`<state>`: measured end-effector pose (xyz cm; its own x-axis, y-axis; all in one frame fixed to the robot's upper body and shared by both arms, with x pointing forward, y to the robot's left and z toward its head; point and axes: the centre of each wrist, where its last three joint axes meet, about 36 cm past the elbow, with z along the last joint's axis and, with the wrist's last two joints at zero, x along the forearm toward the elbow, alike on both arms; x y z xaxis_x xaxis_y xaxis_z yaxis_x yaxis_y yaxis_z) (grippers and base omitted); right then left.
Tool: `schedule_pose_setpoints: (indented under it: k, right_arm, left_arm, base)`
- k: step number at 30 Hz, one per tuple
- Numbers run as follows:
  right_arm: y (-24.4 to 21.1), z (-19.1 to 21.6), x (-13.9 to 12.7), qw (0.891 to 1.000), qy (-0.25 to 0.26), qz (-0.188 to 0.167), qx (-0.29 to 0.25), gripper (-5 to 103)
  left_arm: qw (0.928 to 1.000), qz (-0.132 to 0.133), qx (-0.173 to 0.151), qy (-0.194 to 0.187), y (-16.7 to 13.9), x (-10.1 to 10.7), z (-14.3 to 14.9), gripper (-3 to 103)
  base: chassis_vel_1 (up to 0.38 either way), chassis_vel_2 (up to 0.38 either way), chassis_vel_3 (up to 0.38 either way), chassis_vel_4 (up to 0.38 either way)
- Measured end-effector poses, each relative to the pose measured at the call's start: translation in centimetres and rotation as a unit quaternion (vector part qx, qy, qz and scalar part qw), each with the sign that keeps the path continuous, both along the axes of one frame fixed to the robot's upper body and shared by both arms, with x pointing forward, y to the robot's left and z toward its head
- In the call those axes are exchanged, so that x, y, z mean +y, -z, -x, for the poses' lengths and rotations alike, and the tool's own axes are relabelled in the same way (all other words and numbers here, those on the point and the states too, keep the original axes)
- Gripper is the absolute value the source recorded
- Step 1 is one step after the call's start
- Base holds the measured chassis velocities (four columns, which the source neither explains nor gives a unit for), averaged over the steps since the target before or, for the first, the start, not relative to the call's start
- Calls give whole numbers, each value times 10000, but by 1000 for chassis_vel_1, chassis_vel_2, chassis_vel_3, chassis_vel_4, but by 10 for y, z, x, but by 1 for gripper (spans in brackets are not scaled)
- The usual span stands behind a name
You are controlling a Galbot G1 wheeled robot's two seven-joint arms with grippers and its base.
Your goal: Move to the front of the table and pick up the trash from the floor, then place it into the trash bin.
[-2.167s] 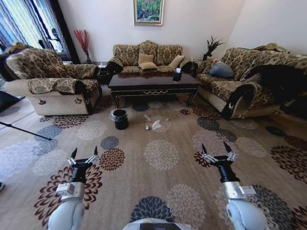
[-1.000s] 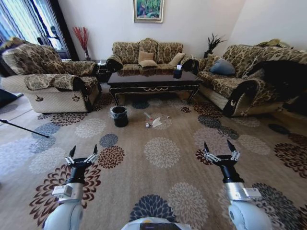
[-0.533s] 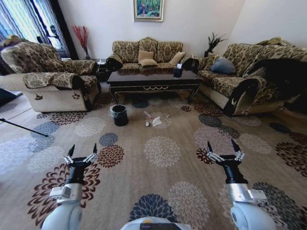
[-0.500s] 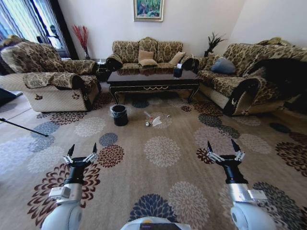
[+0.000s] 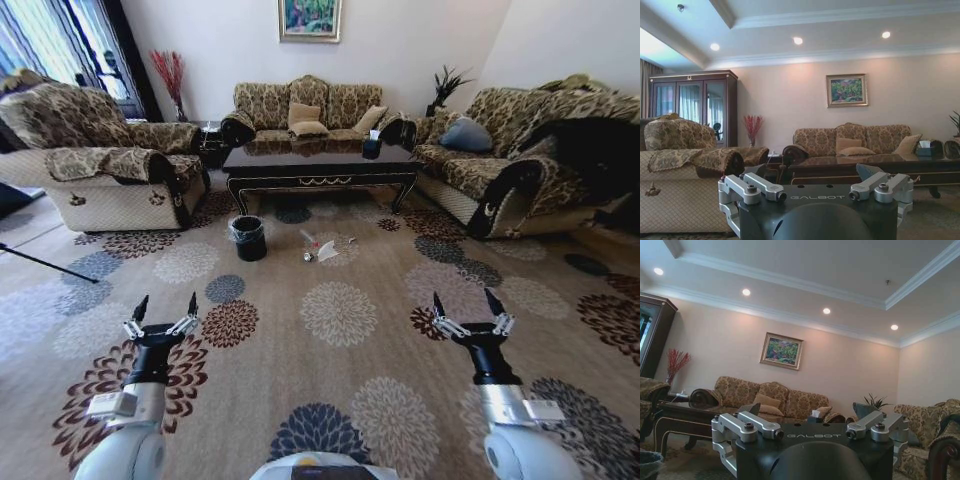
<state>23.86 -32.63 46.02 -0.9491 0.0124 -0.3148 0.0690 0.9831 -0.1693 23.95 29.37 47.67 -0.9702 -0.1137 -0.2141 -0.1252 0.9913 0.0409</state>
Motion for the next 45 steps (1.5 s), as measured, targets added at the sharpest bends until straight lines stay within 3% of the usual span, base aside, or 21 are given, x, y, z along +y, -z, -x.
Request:
schedule_pose_setpoints:
  k: [12,29,45]
  right_arm:
    - [7,2,-3,9993,186,-117,-314,100]
    - [16,1,-6,9998,-116,13,-170,100]
    - [25,-4,-8,9999,-98,9,-72,100]
  left_arm:
    - [10000,-26,58,8,3,0,1,100]
    - [9999,-41,115,1,7,-1,1,100]
    - [9998,-67,164,-17,11,-1,0,100]
  base:
    - [0,0,0,0]
    - [0,0,0,0]
    - [0,0,0,0]
